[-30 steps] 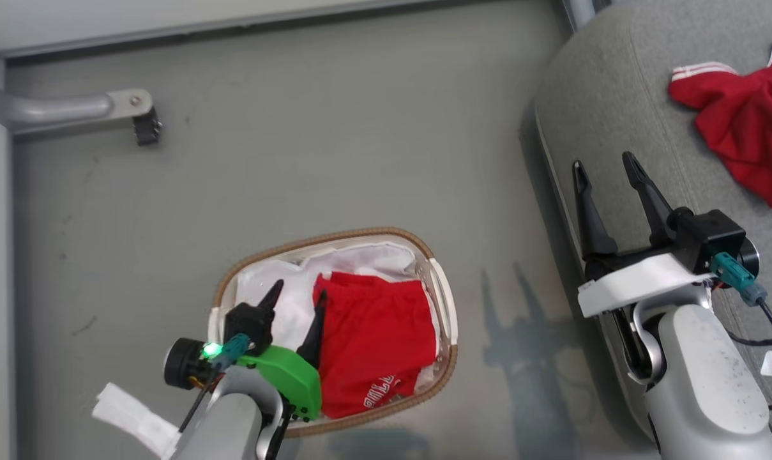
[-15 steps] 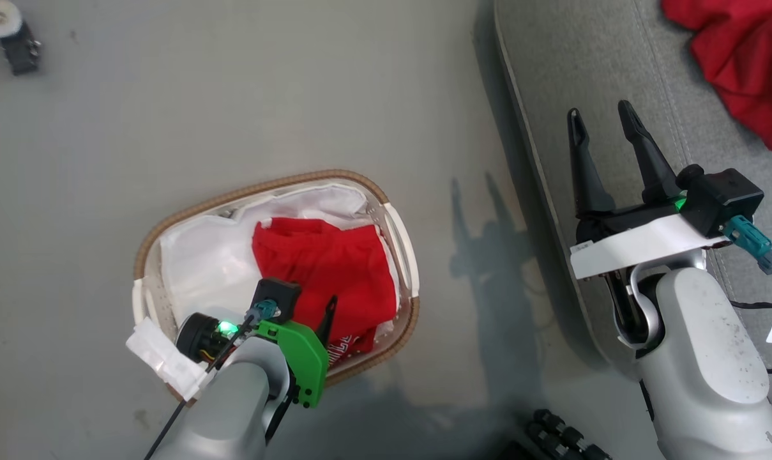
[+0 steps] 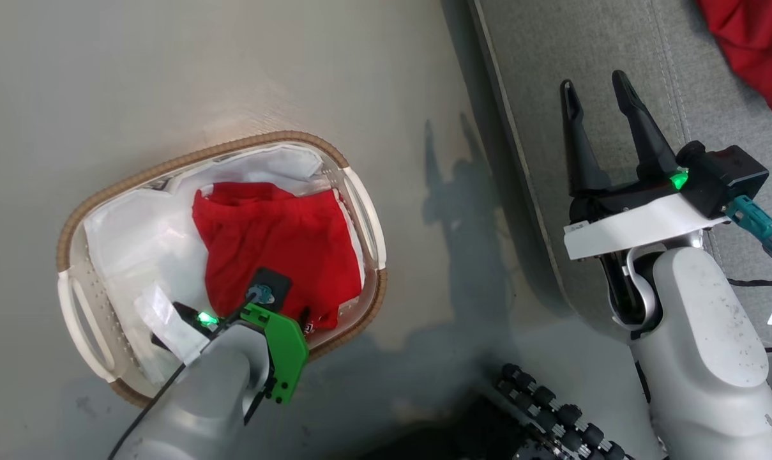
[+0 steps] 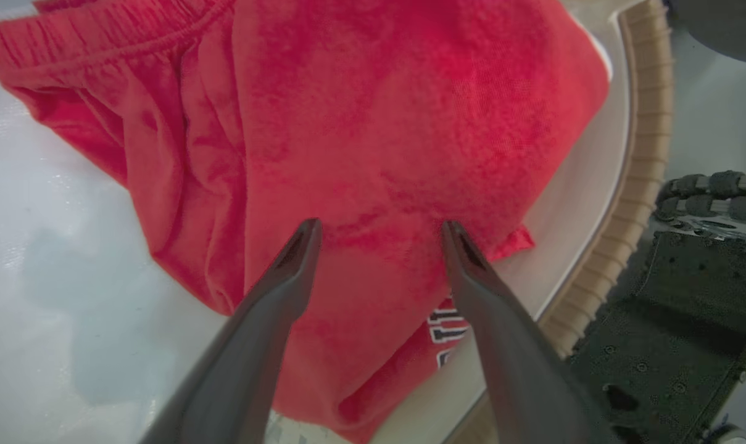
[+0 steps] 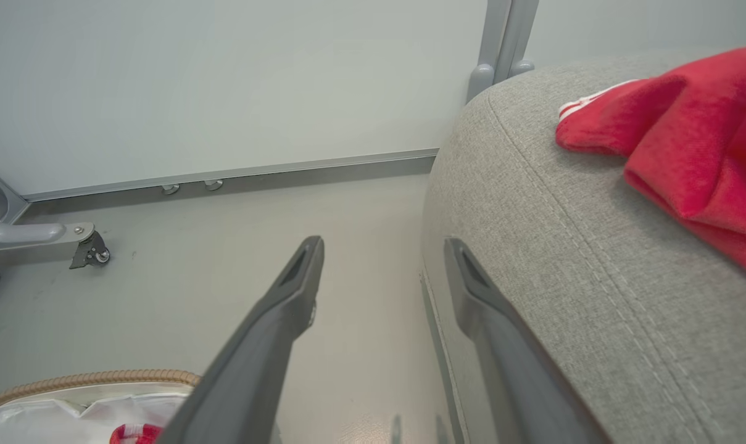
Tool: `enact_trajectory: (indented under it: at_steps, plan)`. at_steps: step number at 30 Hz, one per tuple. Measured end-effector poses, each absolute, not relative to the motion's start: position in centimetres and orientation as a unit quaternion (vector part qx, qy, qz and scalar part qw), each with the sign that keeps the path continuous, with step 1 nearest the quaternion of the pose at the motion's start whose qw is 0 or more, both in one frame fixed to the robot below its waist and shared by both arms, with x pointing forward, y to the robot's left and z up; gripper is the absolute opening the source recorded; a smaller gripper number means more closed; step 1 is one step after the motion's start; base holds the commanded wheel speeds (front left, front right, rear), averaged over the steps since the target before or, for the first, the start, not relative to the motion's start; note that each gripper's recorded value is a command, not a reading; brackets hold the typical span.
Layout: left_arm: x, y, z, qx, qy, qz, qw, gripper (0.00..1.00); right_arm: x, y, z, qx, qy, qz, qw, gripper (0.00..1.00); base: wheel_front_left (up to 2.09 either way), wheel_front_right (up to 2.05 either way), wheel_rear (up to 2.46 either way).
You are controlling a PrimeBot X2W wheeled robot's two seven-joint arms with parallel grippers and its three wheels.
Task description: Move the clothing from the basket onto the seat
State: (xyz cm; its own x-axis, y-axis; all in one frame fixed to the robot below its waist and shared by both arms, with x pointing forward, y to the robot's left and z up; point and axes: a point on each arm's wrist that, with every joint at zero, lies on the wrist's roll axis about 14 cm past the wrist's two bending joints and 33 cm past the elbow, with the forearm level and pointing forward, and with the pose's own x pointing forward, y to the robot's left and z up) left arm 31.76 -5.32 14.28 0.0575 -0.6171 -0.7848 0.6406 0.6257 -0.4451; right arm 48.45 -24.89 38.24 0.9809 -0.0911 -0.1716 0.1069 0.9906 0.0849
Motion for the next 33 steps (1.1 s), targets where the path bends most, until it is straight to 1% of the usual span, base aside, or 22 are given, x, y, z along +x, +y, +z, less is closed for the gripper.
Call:
enact_trajectory:
  at_steps: [4,9,15,25,26,27,28,31,33]
  plan:
    - [31.8,-5.1,12.9,0.035,0.535,-0.446,0.717,1.00,48.7,-25.4,37.5,0.040,0.090,-0.054,0.994,1.00,0.00,0.00,0.00]
    - [32.3,-4.9,11.5,0.052,0.537,-0.440,0.718,1.00,48.9,-25.7,36.4,0.036,0.099,-0.058,0.993,1.00,0.00,0.00,0.00]
    - [33.2,-5.1,10.4,0.044,0.537,-0.428,0.726,1.00,49.7,-25.6,35.2,0.034,0.105,-0.054,0.992,1.00,0.00,0.00,0.00]
    - [32.4,-5.2,10.0,0.024,0.555,-0.430,0.711,1.00,50.6,-25.2,34.5,0.035,0.104,-0.047,0.993,1.00,0.00,0.00,0.00]
    - [32.4,-5.2,10.0,0.023,0.557,-0.430,0.710,0.77,50.6,-25.2,34.5,0.034,0.104,-0.046,0.993,1.00,0.00,0.00,0.00]
    - [32.3,-5.2,10.0,0.022,0.559,-0.429,0.709,0.28,50.6,-25.2,34.5,0.034,0.104,-0.046,0.993,1.00,0.00,0.00,0.00]
    - [32.2,-5.2,10.0,0.021,0.560,-0.430,0.708,0.00,50.6,-25.2,34.5,0.033,0.104,-0.047,0.993,1.00,0.00,0.00,0.00]
    - [32.1,-5.2,10.3,0.019,0.563,-0.429,0.706,0.00,50.6,-25.3,34.8,0.033,0.102,-0.048,0.993,1.00,0.00,0.00,0.00]
    - [32.3,-5.2,10.6,0.015,0.559,-0.427,0.711,0.00,50.6,-25.3,35.1,0.034,0.099,-0.049,0.993,1.00,0.00,0.00,0.00]
